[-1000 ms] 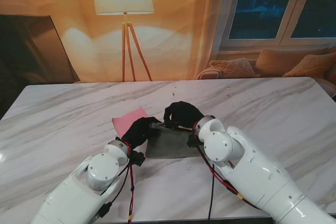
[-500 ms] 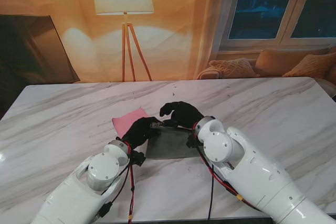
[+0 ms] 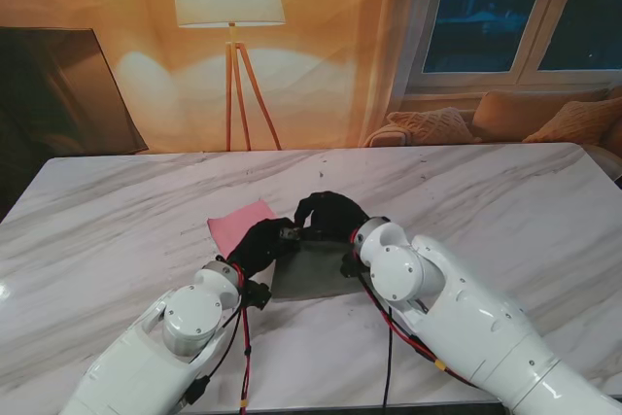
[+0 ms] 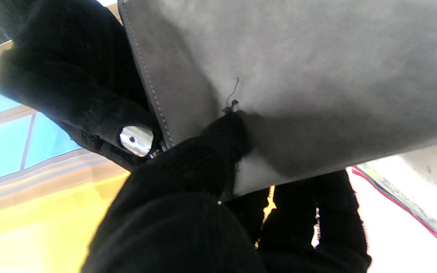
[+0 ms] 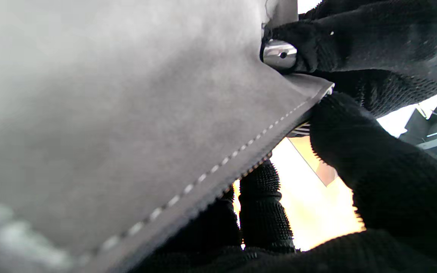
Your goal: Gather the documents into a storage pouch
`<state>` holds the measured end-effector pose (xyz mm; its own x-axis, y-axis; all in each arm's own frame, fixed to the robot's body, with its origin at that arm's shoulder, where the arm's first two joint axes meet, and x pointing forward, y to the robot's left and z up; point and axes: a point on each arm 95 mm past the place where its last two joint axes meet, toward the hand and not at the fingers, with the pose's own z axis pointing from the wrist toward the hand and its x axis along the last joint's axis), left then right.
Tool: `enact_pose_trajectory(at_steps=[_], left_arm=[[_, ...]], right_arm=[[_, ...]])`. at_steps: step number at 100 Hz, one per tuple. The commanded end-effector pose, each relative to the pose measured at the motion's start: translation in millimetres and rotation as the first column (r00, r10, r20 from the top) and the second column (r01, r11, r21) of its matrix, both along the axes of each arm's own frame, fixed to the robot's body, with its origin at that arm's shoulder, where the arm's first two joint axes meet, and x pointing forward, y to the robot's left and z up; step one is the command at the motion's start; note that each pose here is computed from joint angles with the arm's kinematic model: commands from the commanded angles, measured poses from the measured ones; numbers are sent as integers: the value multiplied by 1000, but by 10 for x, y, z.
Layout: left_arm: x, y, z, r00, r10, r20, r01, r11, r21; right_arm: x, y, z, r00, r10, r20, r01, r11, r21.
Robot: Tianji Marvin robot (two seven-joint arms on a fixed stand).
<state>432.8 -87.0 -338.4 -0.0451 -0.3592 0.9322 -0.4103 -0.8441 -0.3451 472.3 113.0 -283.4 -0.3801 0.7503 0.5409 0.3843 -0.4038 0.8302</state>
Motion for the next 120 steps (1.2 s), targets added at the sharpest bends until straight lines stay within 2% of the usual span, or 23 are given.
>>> enact_pose_trajectory(at_steps=[1,18,66,103,120], left_arm=[[10,-25,14,1000,-2,3,2,1000,-8],[14,-22,7,1000,3,11,-3,1000,1],[6,0,15,998,51,26,-51,999,-6],[-5,24,16,997,73,23,-73,997,-2],[-12,2,14,998,56,22,-56,998,-1]], right_arm=[[-35,40,-19,1000,16,-12,-16,1000,-2],[-59,20,18,999,13,-29,-13,1000,26],[-23,-41,43,999,26,25,-26,1000,2],[-34,-101,7,1000,-9,8,9,1000,19],[-30,-88,11,999,-23,22,22,999,29]])
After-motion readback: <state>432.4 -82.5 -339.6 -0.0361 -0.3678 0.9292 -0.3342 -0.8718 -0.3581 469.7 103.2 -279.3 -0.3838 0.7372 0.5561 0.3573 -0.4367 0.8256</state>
